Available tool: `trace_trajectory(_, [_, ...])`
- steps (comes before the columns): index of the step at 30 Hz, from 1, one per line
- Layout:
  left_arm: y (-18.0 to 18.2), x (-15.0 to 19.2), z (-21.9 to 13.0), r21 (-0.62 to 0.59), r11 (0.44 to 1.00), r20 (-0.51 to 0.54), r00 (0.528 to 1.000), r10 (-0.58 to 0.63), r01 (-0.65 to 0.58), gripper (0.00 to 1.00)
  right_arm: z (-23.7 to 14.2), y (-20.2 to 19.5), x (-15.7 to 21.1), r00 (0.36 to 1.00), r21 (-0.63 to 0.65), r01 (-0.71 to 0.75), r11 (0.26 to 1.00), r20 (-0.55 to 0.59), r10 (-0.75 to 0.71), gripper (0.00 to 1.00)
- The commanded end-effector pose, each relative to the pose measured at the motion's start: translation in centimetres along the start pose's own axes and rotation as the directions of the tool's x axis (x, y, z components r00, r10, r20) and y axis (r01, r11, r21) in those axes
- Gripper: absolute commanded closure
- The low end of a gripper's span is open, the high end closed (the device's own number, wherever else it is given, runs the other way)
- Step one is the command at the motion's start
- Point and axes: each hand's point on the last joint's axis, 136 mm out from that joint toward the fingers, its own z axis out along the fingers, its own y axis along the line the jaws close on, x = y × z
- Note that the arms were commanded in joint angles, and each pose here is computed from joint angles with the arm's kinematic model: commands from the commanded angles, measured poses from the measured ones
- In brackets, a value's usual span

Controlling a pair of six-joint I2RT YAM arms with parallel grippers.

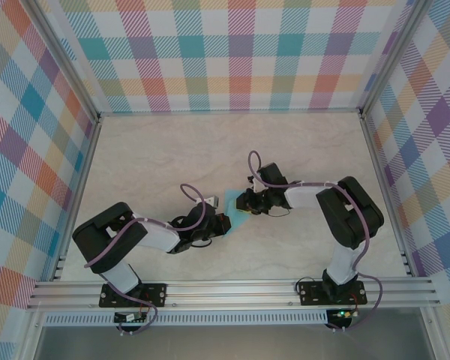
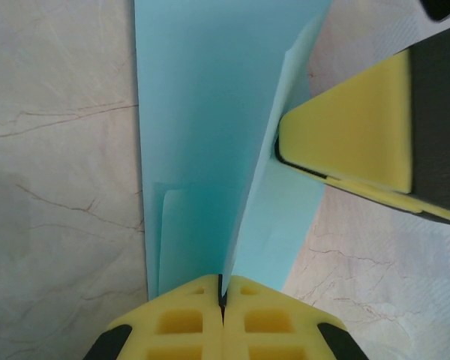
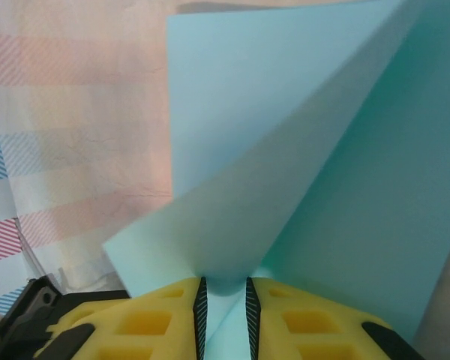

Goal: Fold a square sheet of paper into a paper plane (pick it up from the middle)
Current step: Fourth fold the wing at the center of the table.

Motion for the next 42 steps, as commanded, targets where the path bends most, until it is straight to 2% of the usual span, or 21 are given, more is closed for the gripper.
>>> trace_trajectory(1, [1.0,-0.1,0.0,-0.023,1.0,0.011,1.0,-0.015,0.015,1.0,0.3,0.4,-0.4,1.0,-0.012,0.029,1.0,0.004,-0.029,0.76])
trace_trajectory(5, [1.1,0.0,0.0,-0.029,0.999,0.007,1.0,-0.013,0.013,1.0,0.5,-0.2,-0.3,1.0,0.01,0.01,1.0,-0.001,-0.01,0.69])
trace_trajectory(9, [1.0,-0.1,-0.2,-0.031,0.999,0.007,1.0,-0.014,0.014,0.94,0.7,-1.2,-0.1,1.0,0.054,-0.014,0.998,-0.011,0.014,0.63])
trace_trajectory(22, [0.4,-0.8,-1.3,-0.032,0.999,0.012,1.0,-0.012,0.012,0.72,1.4,-4.4,0.9,0.996,0.223,-0.076,0.972,-0.027,0.084,0.57])
trace_trajectory(26, [0.7,-1.3,-2.0,-0.06,0.998,0.026,1.0,-0.013,0.014,0.67,1.4,-5.0,1.0,0.996,0.262,-0.082,0.962,-0.024,0.091,0.56])
trace_trajectory(34, [1.0,-2.5,-3.2,-0.061,0.998,0.068,0.997,-0.023,0.028,0.66,1.4,-6.2,1.3,0.992,0.35,-0.105,0.931,-0.022,0.12,0.52])
trace_trajectory(42, [-0.2,-3.7,-4.5,-0.011,1.0,0.124,0.992,0.003,-0.002,0.67,1.6,-6.9,1.7,0.991,0.441,-0.104,0.891,-0.031,0.131,0.51])
